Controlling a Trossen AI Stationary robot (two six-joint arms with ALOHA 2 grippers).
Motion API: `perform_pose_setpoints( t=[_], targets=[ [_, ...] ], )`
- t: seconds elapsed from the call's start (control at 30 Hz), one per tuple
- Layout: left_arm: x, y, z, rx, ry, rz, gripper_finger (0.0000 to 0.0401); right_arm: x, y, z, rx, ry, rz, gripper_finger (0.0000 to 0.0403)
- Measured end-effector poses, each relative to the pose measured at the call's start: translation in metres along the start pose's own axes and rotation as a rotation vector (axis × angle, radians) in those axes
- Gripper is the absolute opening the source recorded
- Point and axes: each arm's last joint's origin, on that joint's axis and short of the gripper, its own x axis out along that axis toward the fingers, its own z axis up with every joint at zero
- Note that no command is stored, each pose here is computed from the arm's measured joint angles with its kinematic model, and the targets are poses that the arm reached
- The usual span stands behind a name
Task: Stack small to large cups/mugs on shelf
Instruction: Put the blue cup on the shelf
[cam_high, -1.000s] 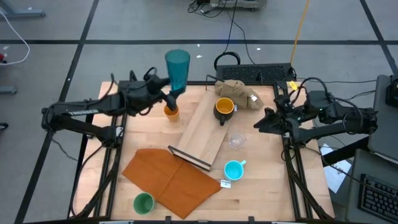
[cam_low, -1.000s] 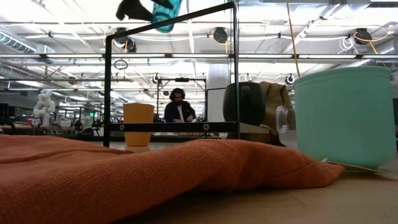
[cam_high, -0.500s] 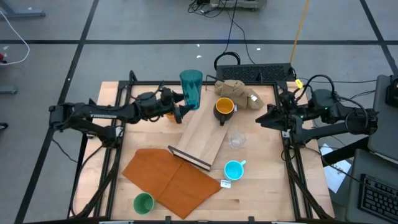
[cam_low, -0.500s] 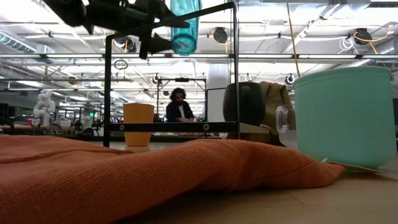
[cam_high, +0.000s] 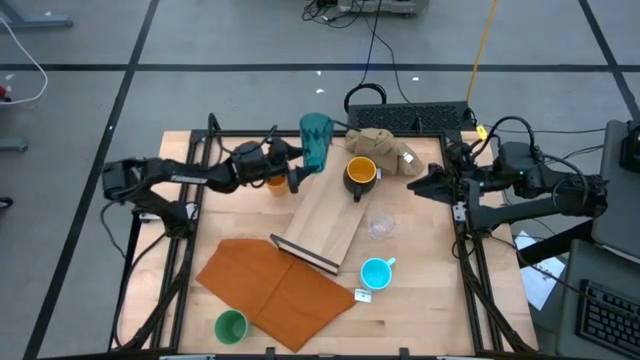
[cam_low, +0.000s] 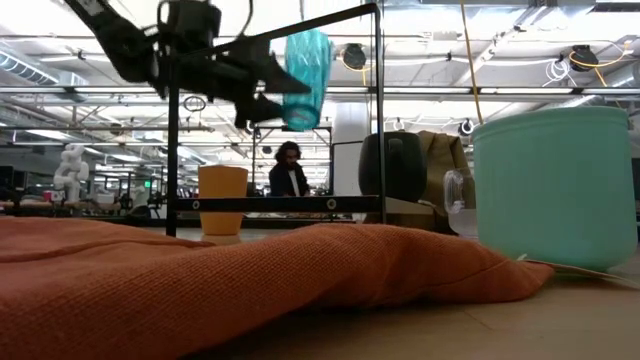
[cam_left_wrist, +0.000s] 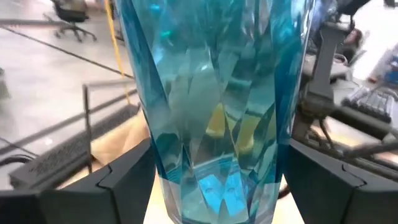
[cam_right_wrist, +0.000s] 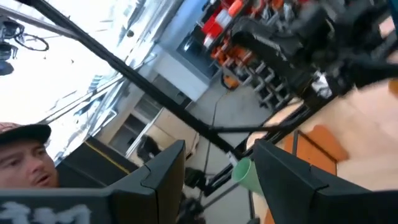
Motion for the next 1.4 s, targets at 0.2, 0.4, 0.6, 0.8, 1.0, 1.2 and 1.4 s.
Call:
perform_pose_setpoints(
  t=[0.2, 0.4, 0.6, 0.8, 1.0, 1.2, 1.4],
  targets=[
    [0.017, 0.017, -0.022, -0.005, -0.005, -0.069, 0.0304, 0.001, -0.002, 0.001, 0.024, -0.008, -0.011, 0.018],
    [0.027, 0.024, -0.038, -0.009, -0.011, -0.105, 0.0304, 0.001, -0.002, 0.002, 0.012, -0.037, -0.032, 0.018],
    [0.034, 0.03, -0.058, -0.012, 0.018, -0.058, 0.0304, 0.001, -0.003, 0.003, -0.001, -0.056, -0.049, 0.018],
    [0.037, 0.032, -0.066, -0.007, 0.023, -0.034, 0.0304, 0.001, -0.004, 0.004, -0.001, -0.073, -0.063, 0.018],
    [0.04, 0.036, -0.071, -0.006, 0.049, 0.001, 0.0304, 0.0, -0.005, 0.006, 0.016, -0.091, -0.075, 0.018],
    [0.043, 0.034, -0.071, 0.031, 0.066, 0.007, 0.0304, 0.0, -0.007, 0.008, 0.026, -0.105, -0.085, 0.018],
    [0.049, 0.027, -0.067, 0.05, 0.069, -0.014, 0.0304, -0.001, -0.006, 0.009, 0.024, -0.119, -0.078, 0.018]
  ],
)
